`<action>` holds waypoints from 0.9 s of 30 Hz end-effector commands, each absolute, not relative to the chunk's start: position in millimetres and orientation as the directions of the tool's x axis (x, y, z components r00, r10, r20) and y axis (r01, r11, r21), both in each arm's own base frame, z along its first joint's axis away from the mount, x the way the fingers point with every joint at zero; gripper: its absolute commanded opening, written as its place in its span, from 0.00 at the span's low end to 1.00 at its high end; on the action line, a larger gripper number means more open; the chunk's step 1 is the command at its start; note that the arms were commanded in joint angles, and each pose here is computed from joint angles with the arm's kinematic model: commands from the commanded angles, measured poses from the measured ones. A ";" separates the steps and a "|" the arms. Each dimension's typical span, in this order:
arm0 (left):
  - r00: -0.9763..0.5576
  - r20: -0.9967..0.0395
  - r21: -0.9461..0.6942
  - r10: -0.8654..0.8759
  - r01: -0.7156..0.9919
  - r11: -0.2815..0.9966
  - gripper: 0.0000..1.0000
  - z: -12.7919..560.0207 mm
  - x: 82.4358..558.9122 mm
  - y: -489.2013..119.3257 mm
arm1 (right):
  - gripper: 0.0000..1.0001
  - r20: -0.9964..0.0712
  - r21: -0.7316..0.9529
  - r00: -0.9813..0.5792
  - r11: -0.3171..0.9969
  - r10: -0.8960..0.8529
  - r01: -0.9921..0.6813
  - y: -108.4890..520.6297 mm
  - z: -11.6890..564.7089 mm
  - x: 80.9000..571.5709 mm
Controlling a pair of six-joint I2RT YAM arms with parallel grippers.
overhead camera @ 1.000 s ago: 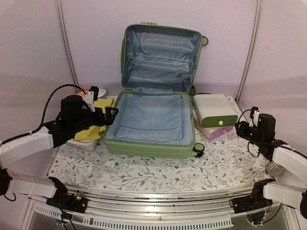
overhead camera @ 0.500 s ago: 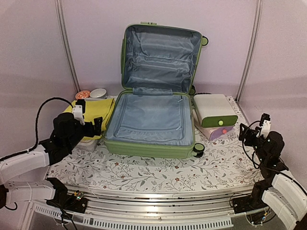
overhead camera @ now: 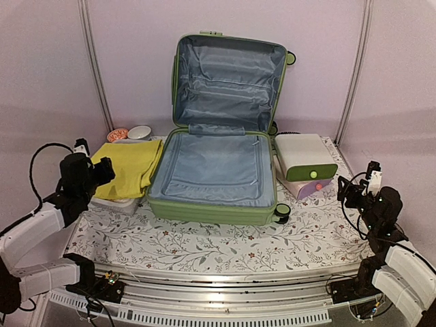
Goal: Open, take out, and arrange the luggage
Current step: Reset both arms
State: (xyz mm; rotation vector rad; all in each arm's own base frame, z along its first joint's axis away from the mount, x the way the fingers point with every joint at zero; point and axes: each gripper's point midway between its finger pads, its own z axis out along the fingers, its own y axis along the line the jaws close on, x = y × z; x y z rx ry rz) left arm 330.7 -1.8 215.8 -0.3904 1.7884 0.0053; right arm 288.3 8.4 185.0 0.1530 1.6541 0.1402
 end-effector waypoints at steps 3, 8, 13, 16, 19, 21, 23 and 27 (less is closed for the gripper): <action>-0.215 -0.920 -0.280 -0.328 -0.226 0.933 0.33 213.9 328.7 -5.5 | 0.93 -0.980 0.196 -0.043 0.981 0.196 0.010 8.1 201.3 289.8; -0.202 -0.853 -0.355 -0.481 -0.452 0.819 0.00 190.2 309.1 28.5 | 0.93 -0.978 0.206 -0.044 0.979 0.206 0.010 8.3 200.1 289.7; -0.170 -0.772 -0.429 -0.612 -0.570 0.700 0.00 174.3 281.4 40.4 | 0.93 -0.975 0.219 -0.044 0.976 0.219 0.021 6.4 198.7 289.1; -0.202 -0.700 -0.434 -0.685 -0.642 0.633 0.00 156.9 267.4 39.8 | 0.93 -0.974 0.222 -0.043 0.974 0.224 0.036 3.9 198.5 289.6; -0.219 -0.625 -0.403 -0.749 -0.731 0.550 0.00 136.0 252.4 40.9 | 0.93 -0.972 0.226 -0.050 0.973 0.228 0.048 2.4 197.5 291.7; -0.213 -0.603 -0.360 -0.769 -0.787 0.501 0.00 125.6 243.5 45.6 | 0.93 -0.972 0.225 -0.058 0.973 0.228 0.049 2.6 196.3 293.0; -0.202 -0.599 -0.335 -0.775 -0.816 0.471 0.00 118.7 240.0 49.1 | 0.93 -0.972 0.226 -0.060 0.973 0.228 0.052 2.3 196.1 293.1; -0.228 -0.556 -0.384 -0.799 -0.783 0.490 0.00 103.3 254.7 35.7 | 0.93 -0.972 0.225 -0.053 0.973 0.228 0.054 1.5 197.0 291.8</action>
